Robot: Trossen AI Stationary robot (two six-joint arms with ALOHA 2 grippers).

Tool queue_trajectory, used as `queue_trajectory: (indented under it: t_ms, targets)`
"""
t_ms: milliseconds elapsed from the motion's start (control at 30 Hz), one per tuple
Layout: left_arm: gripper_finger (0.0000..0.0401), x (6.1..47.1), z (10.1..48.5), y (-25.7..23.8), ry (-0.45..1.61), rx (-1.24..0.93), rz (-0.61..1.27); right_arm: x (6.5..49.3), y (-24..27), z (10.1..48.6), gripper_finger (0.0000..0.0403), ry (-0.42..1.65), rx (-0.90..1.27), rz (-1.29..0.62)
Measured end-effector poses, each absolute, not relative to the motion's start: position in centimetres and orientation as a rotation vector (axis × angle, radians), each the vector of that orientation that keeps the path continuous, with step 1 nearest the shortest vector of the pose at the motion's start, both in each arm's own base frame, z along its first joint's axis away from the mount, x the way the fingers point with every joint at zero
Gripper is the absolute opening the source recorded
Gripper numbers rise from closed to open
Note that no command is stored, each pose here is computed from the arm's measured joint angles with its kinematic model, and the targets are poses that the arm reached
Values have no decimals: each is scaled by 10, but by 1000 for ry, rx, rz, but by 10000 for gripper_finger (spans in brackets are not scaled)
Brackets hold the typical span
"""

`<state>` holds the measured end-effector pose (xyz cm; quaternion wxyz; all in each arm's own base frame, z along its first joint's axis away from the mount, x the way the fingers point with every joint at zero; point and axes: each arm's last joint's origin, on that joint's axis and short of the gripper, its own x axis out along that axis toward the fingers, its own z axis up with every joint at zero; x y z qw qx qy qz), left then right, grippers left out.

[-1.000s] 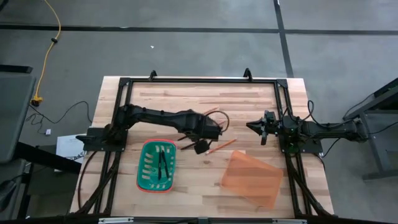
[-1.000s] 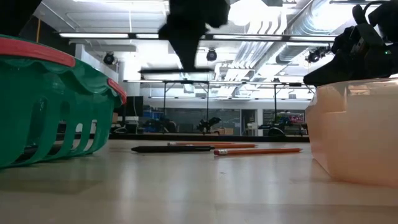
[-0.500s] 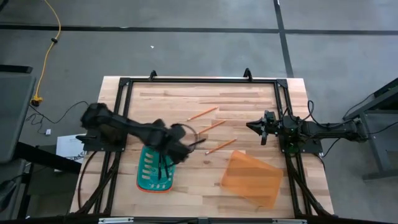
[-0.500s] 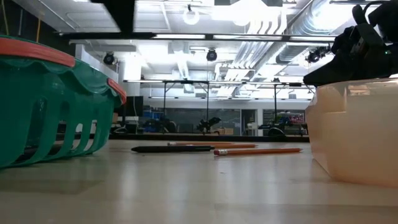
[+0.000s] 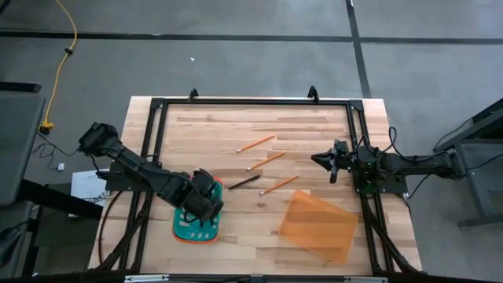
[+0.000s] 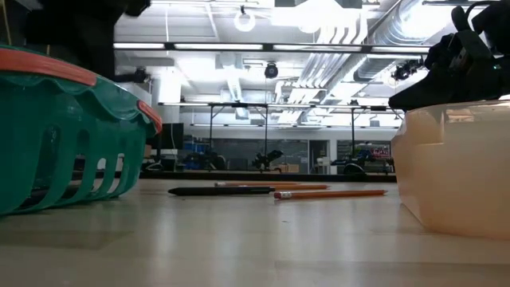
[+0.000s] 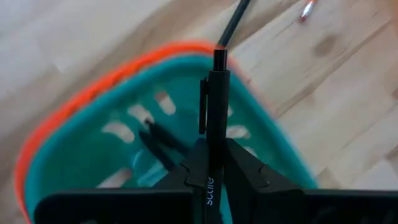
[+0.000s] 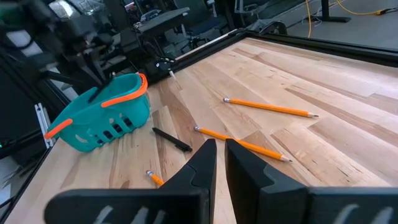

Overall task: Sort pens & pencils
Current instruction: Put the black pen into the green bin

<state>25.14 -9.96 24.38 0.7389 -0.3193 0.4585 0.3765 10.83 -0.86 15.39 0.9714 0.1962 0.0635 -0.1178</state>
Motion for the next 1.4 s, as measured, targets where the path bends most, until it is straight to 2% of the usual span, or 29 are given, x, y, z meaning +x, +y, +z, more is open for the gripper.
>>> queue_trajectory:
  t_ms: [367, 600, 700, 833, 933, 1033, 1233, 1400]
  targets:
    - [21, 237, 190, -101, 1069, -836, 841, 108, -9, 154, 25, 128, 396, -238]
    - [22, 231, 182, -100, 1115, -841, 857, 108, -9, 154, 25, 128, 396, -238]
    - [38, 231, 182, -99, 1118, -839, 860, 108, -9, 154, 25, 128, 396, -238]
    - [88, 231, 183, -99, 1120, -836, 860, 108, -9, 154, 25, 128, 396, -238]
    - [122, 233, 194, -99, 1142, -804, 866, 108, -9, 154, 25, 128, 396, -238]
    - [137, 239, 221, -94, 1163, -749, 881, 108, -9, 154, 25, 128, 396, -238]
    - [124, 257, 281, -78, 1066, -707, 867, 108, -9, 154, 25, 128, 396, -238]
    - [105, 276, 295, -59, 999, -718, 818, 108, -9, 154, 25, 128, 396, -238]
